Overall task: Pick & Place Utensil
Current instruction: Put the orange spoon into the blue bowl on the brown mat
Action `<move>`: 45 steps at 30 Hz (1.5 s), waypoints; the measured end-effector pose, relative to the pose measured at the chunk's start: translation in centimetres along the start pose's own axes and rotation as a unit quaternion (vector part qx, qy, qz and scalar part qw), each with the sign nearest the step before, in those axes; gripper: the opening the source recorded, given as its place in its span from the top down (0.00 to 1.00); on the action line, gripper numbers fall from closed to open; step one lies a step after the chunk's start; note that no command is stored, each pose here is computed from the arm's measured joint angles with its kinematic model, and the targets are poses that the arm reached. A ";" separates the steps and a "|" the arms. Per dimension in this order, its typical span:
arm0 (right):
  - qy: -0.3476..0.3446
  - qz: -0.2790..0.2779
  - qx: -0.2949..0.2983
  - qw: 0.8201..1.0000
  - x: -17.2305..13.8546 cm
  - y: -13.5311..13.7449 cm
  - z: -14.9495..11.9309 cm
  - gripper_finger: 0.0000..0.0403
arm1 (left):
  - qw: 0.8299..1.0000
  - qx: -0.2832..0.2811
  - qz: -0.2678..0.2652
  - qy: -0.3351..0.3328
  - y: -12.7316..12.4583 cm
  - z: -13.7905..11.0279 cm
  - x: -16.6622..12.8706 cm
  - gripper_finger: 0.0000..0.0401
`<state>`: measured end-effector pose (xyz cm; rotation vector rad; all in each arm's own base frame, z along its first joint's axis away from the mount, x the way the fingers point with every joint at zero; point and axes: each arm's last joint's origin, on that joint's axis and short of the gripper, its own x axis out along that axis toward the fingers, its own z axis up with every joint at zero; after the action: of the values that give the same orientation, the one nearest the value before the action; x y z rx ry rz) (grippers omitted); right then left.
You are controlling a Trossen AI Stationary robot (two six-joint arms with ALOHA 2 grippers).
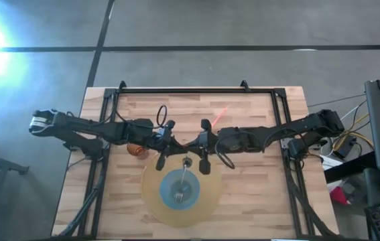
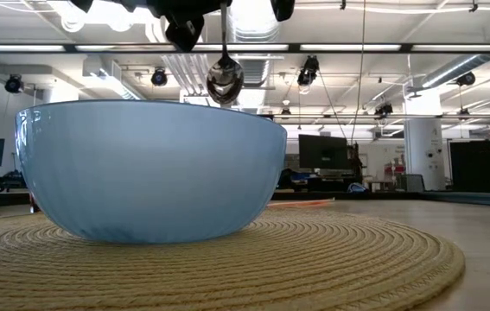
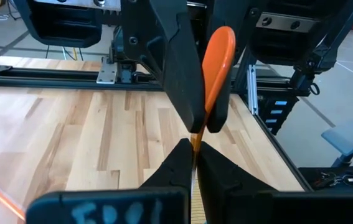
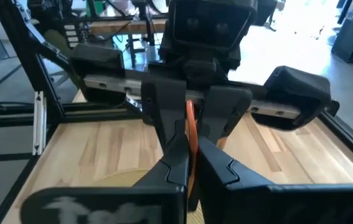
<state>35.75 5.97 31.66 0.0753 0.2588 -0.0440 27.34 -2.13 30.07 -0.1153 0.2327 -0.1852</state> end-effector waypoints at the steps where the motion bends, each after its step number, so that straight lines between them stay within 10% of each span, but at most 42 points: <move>1: 0.002 0.000 0.000 1.000 0.0 0.0 0.0 0.97 | 1.000 0.000 0.000 0.000 0.0 0.0 0.0 0.96; 22: 0.041 -0.005 -0.011 0.999 -2.5 -0.4 0.6 0.98 | 1.000 -0.014 0.004 0.012 0.1 0.2 -0.4 0.73; 45: 0.043 -0.093 0.094 0.990 -10.5 -2.8 -2.6 0.98 | 1.000 0.021 0.009 0.013 -0.3 1.1 -2.9 0.79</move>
<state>24.82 3.79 31.65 0.2409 0.3476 -0.2518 24.79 -1.71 31.84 -0.0685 0.2544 -0.1743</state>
